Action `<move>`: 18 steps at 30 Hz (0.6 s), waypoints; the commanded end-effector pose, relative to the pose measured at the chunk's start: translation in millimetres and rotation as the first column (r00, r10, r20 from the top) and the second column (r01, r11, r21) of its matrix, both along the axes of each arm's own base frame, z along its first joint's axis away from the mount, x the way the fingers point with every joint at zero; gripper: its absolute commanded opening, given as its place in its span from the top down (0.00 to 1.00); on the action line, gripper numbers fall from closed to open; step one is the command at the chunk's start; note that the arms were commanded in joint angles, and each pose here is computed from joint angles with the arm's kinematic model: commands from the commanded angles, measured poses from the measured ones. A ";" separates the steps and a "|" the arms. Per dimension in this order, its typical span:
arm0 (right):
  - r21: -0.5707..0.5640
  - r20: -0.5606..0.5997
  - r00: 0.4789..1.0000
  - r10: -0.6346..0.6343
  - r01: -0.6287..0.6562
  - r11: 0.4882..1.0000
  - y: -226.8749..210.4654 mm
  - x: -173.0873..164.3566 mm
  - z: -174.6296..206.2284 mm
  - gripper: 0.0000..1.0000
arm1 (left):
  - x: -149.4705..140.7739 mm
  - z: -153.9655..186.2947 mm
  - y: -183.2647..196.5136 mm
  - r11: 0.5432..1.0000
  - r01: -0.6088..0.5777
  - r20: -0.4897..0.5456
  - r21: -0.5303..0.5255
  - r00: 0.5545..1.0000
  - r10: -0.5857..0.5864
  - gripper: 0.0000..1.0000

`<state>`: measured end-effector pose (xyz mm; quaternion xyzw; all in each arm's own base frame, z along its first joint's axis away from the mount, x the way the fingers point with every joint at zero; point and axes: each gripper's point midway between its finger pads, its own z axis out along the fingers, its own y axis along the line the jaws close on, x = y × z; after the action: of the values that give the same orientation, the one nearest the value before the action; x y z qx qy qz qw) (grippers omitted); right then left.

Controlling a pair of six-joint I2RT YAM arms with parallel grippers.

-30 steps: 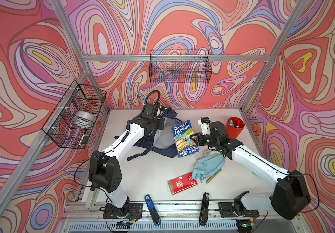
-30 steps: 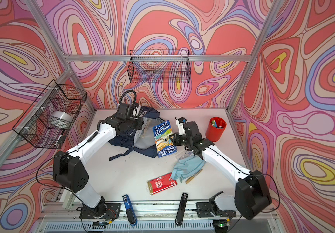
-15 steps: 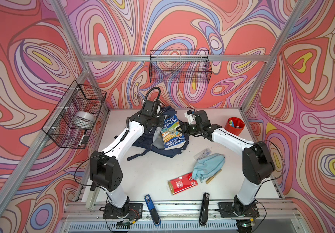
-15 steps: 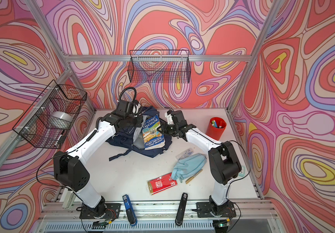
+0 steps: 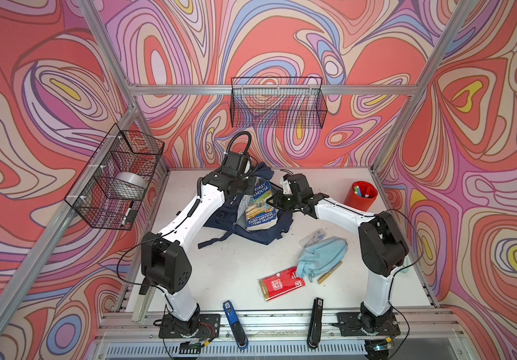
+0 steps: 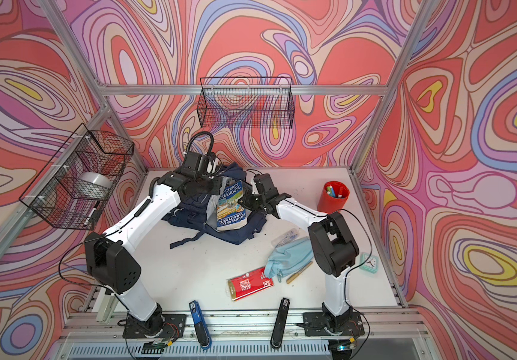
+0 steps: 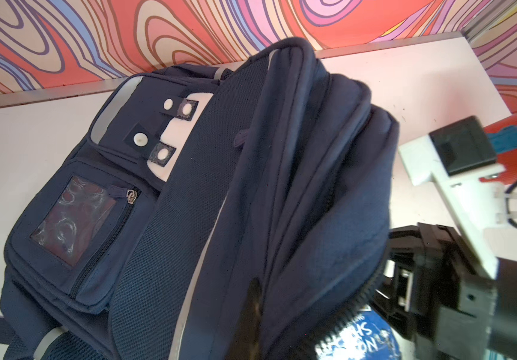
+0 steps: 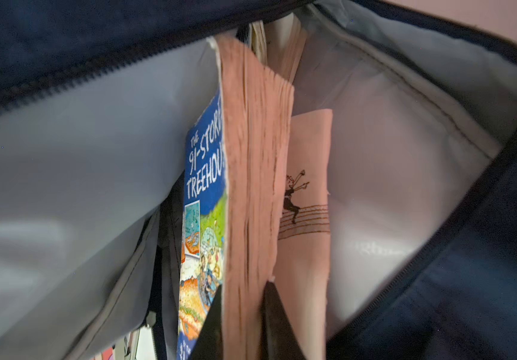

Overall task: Pack books, pencil case, and school supplies into a backpack
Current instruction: Place the book in the student bag.

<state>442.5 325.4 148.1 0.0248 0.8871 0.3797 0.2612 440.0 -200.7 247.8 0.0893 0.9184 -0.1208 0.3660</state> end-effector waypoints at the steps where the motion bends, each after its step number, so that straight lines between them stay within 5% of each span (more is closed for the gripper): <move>1: 0.051 0.069 0.990 -0.127 0.123 0.991 4.6 28.5 24.0 1.00 | 6.8 52.9 -15.4 0.994 0.015 0.135 -0.108 0.991 -0.001 1.00; 18: 0.241 0.181 0.898 -0.402 0.356 0.903 56.7 65.5 9.2 1.00 | -1.5 64.3 -27.7 0.994 0.033 0.152 -0.106 0.988 -0.017 1.00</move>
<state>480.5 382.2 116.9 0.1406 0.8455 0.3746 0.3535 434.0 -213.8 250.3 0.0953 0.9181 -0.1156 0.3670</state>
